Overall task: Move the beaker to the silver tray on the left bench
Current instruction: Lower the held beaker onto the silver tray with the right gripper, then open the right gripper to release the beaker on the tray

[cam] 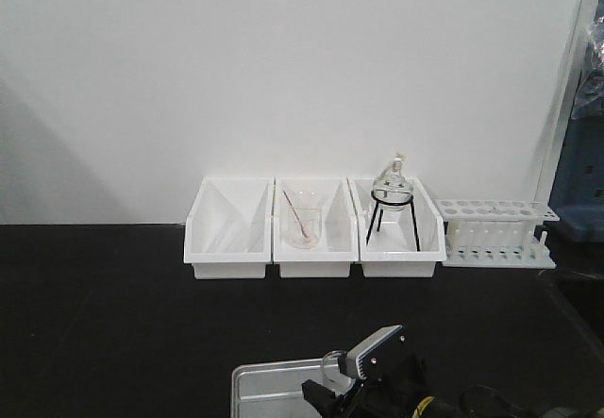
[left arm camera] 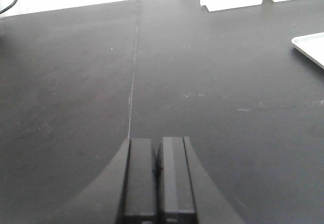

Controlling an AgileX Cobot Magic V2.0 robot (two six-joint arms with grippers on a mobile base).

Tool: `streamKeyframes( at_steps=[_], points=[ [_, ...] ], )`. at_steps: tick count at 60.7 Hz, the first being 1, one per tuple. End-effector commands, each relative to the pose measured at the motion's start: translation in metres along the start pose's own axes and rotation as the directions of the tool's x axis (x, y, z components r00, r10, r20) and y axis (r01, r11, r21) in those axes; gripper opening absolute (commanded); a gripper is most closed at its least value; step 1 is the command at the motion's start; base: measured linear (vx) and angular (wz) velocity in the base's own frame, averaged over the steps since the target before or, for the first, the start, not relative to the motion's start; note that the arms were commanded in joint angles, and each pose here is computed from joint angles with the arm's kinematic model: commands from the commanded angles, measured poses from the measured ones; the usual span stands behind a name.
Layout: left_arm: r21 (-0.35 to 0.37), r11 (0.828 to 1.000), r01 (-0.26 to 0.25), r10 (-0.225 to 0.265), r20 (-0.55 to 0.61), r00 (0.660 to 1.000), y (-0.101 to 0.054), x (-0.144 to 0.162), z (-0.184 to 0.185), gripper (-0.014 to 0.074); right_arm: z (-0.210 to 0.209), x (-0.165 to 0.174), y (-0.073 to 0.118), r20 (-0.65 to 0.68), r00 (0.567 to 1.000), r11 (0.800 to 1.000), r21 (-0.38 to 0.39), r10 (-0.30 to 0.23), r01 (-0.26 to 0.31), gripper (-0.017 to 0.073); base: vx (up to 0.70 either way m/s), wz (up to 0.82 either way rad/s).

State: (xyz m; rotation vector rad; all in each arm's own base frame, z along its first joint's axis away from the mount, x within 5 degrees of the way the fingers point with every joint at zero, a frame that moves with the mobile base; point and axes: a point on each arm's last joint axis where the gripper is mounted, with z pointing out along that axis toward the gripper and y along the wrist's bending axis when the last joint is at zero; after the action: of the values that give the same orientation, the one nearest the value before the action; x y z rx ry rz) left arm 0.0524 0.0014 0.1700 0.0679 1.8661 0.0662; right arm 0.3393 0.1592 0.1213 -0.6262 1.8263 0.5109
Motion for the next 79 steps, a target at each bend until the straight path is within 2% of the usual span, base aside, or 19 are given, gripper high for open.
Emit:
streamKeyframes(
  at_steps=[1,12,29,38,49,68,74,79],
  points=[
    [0.006,1.0,0.002,-0.003,0.063,0.998,-0.001,-0.001,0.002,0.0001,0.0,-0.029,-0.002,0.164,0.986,1.0,-0.006,-0.023,0.024,-0.0011,0.0,0.0],
    [0.006,1.0,0.002,-0.003,0.063,0.998,-0.001,-0.001,0.002,0.0001,0.008,-0.011,-0.009,0.126,0.991,0.998,0.044,0.042,-0.048,-0.0011,0.0,0.0],
    [0.006,1.0,0.002,-0.003,0.063,0.998,-0.001,-0.001,0.002,0.0001,0.014,0.008,-0.015,0.087,0.993,0.991,0.1,0.077,-0.085,0.0,0.0,0.0],
    [0.006,1.0,0.002,-0.003,0.063,0.998,-0.001,-0.001,0.002,0.0001,0.014,0.01,-0.015,0.07,0.995,0.991,0.101,0.078,-0.084,0.005,0.0,0.0],
    [0.006,1.0,0.002,-0.003,0.063,0.998,-0.001,-0.001,0.002,0.0001,0.014,0.011,-0.015,0.069,0.994,0.991,0.097,0.081,-0.087,0.0195,0.0,0.0],
    [0.006,1.0,0.002,-0.003,0.063,0.998,-0.001,-0.001,0.002,0.0001,0.014,0.01,-0.015,0.074,0.993,0.991,0.1,0.087,-0.094,0.0585,0.0,0.0],
    [0.006,1.0,0.002,-0.003,0.063,0.998,-0.001,-0.001,0.002,0.0001,0.012,0.005,-0.015,0.081,0.993,0.991,0.101,0.084,-0.092,0.0659,0.0,0.0],
    [0.006,1.0,0.002,-0.003,0.063,0.998,-0.001,-0.001,0.002,0.0001,0.009,-0.006,-0.014,0.105,0.992,0.991,0.101,0.075,-0.085,0.0682,0.0,0.0]
  ],
)
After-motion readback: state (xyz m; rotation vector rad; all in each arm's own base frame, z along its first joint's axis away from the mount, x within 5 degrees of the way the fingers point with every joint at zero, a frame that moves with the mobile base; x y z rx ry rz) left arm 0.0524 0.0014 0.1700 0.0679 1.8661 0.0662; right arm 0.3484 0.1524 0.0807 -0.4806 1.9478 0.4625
